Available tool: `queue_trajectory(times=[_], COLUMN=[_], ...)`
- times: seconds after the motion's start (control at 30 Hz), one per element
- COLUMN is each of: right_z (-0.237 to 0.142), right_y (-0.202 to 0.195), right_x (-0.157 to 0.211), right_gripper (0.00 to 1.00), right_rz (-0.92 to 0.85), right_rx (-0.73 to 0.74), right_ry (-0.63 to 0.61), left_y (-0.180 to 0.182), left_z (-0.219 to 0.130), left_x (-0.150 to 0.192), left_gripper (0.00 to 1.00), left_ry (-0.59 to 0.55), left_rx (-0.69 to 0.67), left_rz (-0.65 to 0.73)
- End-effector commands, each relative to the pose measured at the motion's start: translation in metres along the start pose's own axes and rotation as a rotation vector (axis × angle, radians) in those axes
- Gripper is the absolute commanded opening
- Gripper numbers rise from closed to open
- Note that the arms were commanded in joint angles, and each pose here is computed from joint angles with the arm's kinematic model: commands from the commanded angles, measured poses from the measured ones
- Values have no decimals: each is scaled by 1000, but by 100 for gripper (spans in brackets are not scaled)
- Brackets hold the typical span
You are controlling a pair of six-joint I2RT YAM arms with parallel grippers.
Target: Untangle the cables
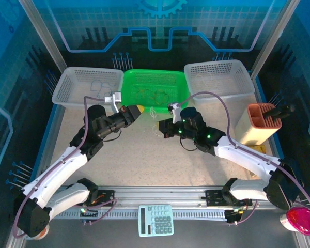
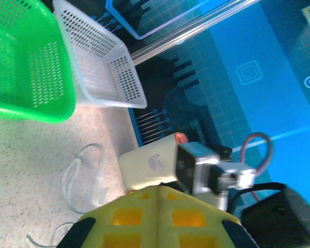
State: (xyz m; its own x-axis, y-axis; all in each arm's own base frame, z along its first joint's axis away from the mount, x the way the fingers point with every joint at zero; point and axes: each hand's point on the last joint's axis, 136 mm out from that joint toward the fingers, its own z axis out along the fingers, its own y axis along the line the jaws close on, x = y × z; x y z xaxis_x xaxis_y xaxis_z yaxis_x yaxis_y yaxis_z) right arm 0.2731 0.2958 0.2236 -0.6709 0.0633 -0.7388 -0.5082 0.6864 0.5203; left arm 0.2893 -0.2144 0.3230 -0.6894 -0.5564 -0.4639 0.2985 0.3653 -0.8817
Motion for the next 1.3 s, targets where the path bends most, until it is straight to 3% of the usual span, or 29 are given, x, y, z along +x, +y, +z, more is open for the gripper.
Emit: queue_trajectory(times=[0.0,0.03,0.1,0.2,0.3,0.4,1.13,1.27], right_z=[-5,-5,-7,-12,-18,-21,-14,-12], right_y=[-20,-19,-11,13,30,42,59,59], right_x=[2,2,0,-8,-14,-18,-12,-10], right_gripper=[0,0,0,0,0,0,0,0], right_rz=[3,3,-1,-35,-63,-79,-90,-88], right_rx=[61,55,16,-112,-189,-238,-261,-258], right_ry=[-18,-19,-27,-59,-65,-58,-23,-18], left_y=[-33,-33,-25,-5,10,11,2,1], left_z=[-9,-8,-5,-1,2,5,15,16], left_x=[-14,-13,-10,-1,4,7,16,18], left_gripper=[0,0,20,42,55,61,51,37], left_ry=[-36,-31,-19,-5,-5,10,54,59], left_rx=[58,54,32,1,-11,-7,40,46], left_rz=[61,62,53,20,-3,1,-3,-1])
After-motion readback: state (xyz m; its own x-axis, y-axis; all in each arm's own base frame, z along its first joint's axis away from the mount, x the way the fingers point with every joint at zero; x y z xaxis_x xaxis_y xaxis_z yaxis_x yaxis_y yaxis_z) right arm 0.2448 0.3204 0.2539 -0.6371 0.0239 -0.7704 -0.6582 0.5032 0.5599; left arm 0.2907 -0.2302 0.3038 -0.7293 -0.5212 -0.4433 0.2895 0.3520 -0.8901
